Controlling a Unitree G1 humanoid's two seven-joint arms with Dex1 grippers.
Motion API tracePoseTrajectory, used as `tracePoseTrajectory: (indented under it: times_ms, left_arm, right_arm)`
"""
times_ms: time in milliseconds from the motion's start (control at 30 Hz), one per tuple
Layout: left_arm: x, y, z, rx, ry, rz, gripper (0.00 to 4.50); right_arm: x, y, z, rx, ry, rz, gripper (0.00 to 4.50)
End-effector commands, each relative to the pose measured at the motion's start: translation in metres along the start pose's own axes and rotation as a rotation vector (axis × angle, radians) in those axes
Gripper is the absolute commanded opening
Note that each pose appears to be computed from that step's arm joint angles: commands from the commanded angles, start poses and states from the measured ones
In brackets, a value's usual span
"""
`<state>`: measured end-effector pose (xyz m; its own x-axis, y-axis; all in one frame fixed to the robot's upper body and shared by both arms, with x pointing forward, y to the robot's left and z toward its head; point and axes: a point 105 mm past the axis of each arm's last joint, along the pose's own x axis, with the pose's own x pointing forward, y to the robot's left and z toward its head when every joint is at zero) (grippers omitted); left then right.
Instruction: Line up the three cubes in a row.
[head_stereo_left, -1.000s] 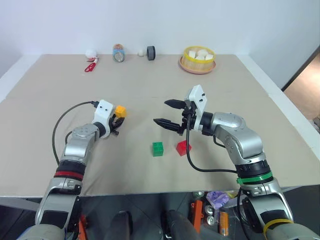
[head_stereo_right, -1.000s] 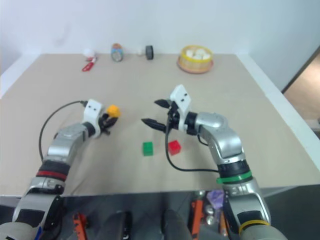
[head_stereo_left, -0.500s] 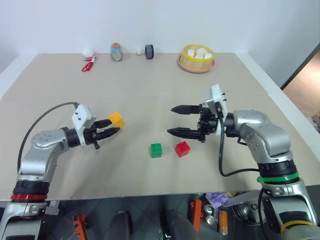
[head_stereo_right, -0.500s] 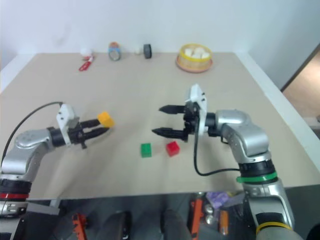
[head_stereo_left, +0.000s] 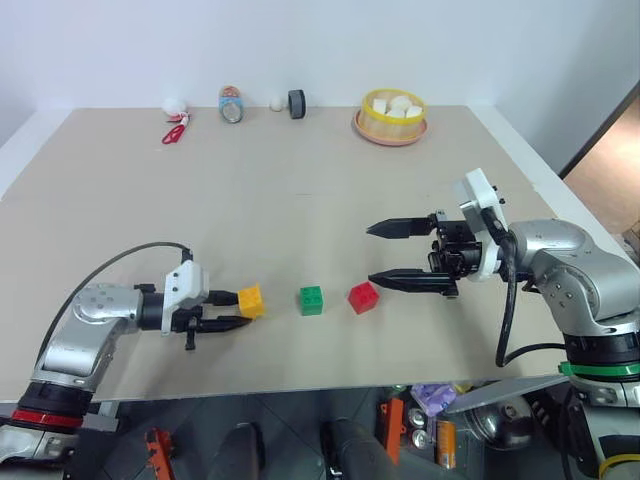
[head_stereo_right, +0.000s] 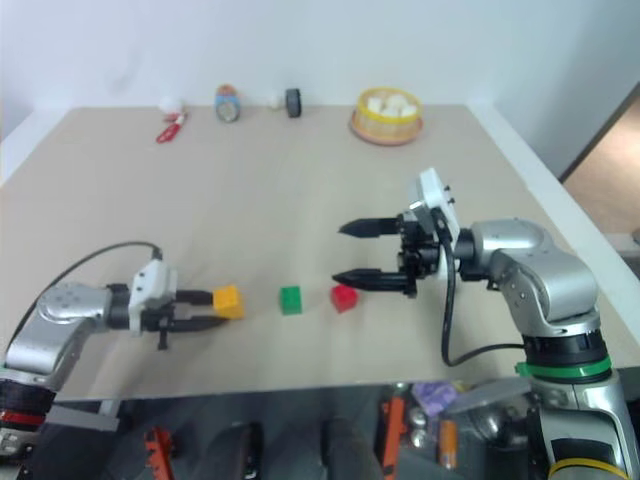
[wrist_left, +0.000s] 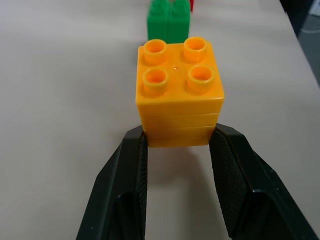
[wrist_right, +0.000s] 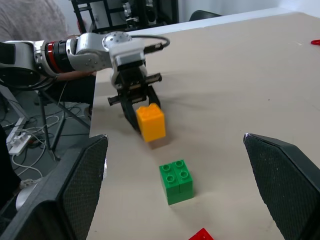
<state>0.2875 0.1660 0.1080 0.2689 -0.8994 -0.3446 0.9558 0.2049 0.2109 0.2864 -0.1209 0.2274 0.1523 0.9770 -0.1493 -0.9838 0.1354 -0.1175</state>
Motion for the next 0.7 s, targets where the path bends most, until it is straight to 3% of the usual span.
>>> tracePoseTrajectory:
  times_ms: [33, 700]
  left_arm:
    - [0.004, 0.007, 0.005, 0.047, -0.017, 0.003, 1.24]
    - [0.008, 0.01, -0.006, 0.06, 0.015, -0.067, 1.24]
  right_arm:
    - [-0.002, 0.004, 0.012, -0.056, -0.025, -0.013, 4.5]
    - [0.0, 0.008, 0.01, -0.041, -0.033, -0.017, 4.5]
